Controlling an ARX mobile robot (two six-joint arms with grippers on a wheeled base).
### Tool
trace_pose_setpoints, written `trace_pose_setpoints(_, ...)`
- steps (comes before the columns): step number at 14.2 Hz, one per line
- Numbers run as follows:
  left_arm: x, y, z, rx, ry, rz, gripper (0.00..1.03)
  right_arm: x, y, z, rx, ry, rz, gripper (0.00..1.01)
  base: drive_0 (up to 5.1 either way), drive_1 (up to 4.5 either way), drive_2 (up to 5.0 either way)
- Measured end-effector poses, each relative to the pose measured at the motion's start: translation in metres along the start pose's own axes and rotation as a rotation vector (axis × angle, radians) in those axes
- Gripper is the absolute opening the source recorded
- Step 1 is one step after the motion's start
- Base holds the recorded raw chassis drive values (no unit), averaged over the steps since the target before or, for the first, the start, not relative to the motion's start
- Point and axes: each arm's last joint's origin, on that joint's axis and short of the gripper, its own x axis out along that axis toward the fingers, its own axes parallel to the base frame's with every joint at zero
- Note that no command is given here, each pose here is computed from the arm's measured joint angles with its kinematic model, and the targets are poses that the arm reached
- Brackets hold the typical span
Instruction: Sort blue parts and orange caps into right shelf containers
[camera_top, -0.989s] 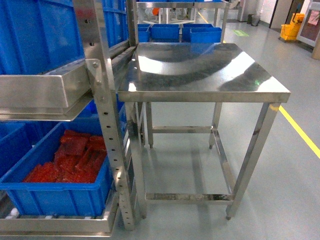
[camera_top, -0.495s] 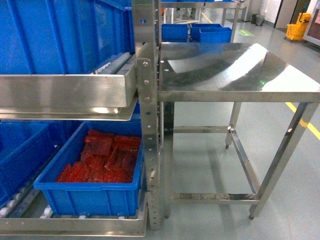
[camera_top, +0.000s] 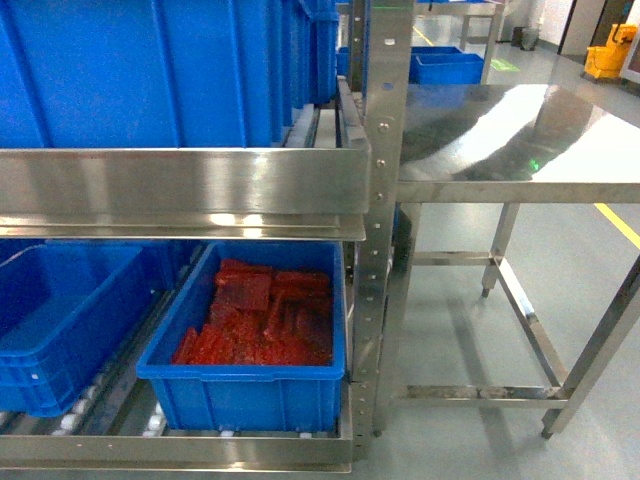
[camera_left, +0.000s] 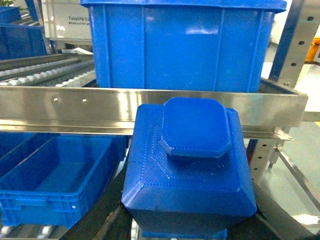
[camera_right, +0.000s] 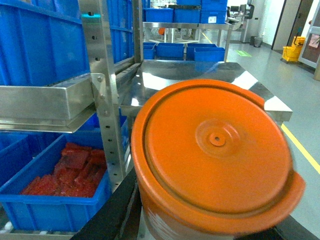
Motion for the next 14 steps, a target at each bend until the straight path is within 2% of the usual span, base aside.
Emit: trace_pose_setpoints(14,0.0,0.0,0.0001,0.0,-0.001,0.0,0.43,0.0,0.0,0.0004,0.0,-0.005,0.0,0.44,-5.0,2.47,2.5)
